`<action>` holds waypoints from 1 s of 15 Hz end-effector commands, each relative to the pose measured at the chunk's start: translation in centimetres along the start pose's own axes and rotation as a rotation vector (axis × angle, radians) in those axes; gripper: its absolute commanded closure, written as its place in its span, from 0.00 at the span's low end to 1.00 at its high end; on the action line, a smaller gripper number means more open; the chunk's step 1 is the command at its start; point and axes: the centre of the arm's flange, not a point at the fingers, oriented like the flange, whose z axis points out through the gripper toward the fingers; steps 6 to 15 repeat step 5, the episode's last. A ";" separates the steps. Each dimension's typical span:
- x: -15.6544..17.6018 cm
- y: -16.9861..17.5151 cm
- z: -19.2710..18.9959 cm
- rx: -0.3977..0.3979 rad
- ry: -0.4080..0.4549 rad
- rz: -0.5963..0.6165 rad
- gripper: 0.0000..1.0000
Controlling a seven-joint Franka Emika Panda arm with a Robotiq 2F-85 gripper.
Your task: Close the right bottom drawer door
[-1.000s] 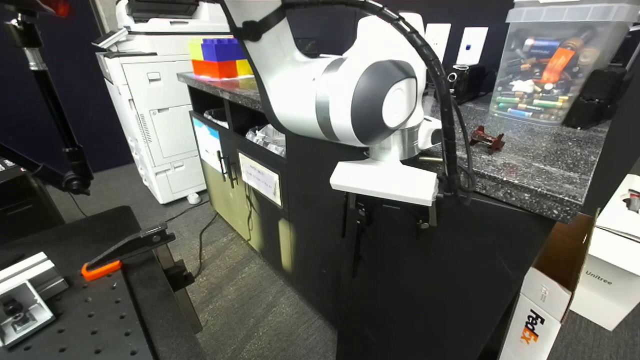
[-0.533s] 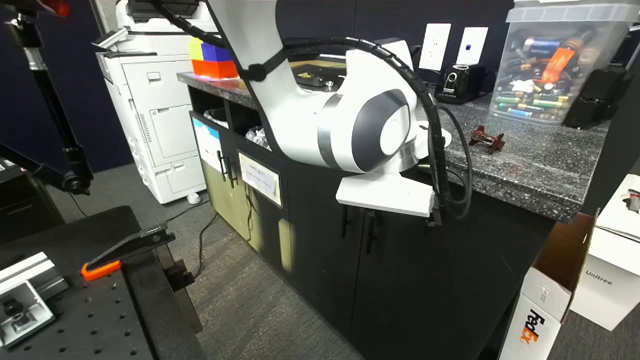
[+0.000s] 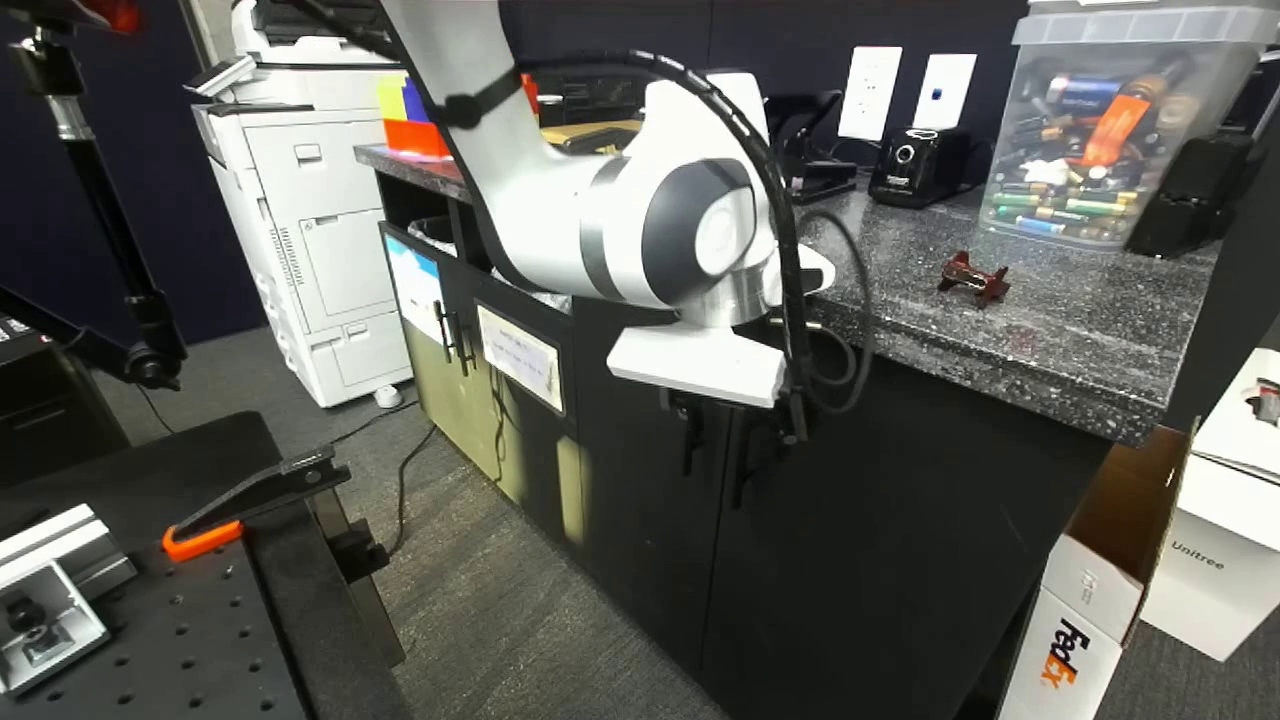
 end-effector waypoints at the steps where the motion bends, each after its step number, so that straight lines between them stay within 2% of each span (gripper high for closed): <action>1: -1.2 -0.3 -8.9 0.155 -0.124 0.010 0.00; 2: -0.9 -0.2 -10.7 0.195 -0.158 0.007 0.00; 3: -0.1 -1.4 -5.5 0.119 -0.101 -0.001 0.00; 5: 0.1 -1.0 -9.2 0.159 -0.130 -0.010 0.00; 15: 0.1 -1.0 -9.2 0.159 -0.130 -0.010 0.00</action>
